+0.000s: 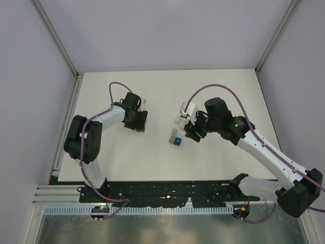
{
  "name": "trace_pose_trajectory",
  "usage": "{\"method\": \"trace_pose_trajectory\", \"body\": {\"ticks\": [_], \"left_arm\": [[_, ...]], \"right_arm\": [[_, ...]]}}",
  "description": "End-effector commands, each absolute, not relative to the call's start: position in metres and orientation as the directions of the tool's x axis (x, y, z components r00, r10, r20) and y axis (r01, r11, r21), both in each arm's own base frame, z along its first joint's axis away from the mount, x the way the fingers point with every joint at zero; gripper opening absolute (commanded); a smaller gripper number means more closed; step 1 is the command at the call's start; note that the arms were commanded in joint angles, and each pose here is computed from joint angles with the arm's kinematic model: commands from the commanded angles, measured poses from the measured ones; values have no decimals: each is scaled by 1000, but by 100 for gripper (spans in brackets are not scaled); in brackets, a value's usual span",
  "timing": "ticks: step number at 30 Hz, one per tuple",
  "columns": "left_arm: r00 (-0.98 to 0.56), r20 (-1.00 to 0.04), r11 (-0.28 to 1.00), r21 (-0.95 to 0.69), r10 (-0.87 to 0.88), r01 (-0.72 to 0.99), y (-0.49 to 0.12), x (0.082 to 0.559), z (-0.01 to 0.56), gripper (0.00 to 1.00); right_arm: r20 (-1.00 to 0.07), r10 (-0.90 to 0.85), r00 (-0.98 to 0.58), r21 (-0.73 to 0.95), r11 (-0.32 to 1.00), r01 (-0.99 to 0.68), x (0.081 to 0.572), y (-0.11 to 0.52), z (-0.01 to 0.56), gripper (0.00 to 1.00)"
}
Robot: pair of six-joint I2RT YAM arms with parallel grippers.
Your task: Sort the pills into containers
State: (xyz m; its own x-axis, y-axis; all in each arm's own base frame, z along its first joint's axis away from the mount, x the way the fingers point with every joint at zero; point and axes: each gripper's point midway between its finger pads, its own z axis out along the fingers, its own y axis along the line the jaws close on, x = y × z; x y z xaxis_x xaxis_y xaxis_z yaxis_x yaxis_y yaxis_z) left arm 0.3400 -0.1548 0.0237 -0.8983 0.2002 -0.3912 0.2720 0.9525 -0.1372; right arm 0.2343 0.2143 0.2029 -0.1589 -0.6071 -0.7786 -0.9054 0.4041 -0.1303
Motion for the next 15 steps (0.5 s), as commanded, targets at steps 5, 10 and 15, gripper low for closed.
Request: {"method": "trace_pose_trajectory", "body": {"ticks": [5,10,15], "left_arm": [[-857,-483,939,-174,182,298,-161,347,63,67],[-799,-574,908,-218,176,357,-171,346,100,71],[-686,-710,799,-315,159,512,-199,331,139,79]], "right_arm": [[-812,-569,-132,-140,409,-902,238,214,206,7],[-813,-565,-144,-123,407,-905,237,212,197,8],[-819,-558,-133,-113,384,-916,235,216,194,10]]}}
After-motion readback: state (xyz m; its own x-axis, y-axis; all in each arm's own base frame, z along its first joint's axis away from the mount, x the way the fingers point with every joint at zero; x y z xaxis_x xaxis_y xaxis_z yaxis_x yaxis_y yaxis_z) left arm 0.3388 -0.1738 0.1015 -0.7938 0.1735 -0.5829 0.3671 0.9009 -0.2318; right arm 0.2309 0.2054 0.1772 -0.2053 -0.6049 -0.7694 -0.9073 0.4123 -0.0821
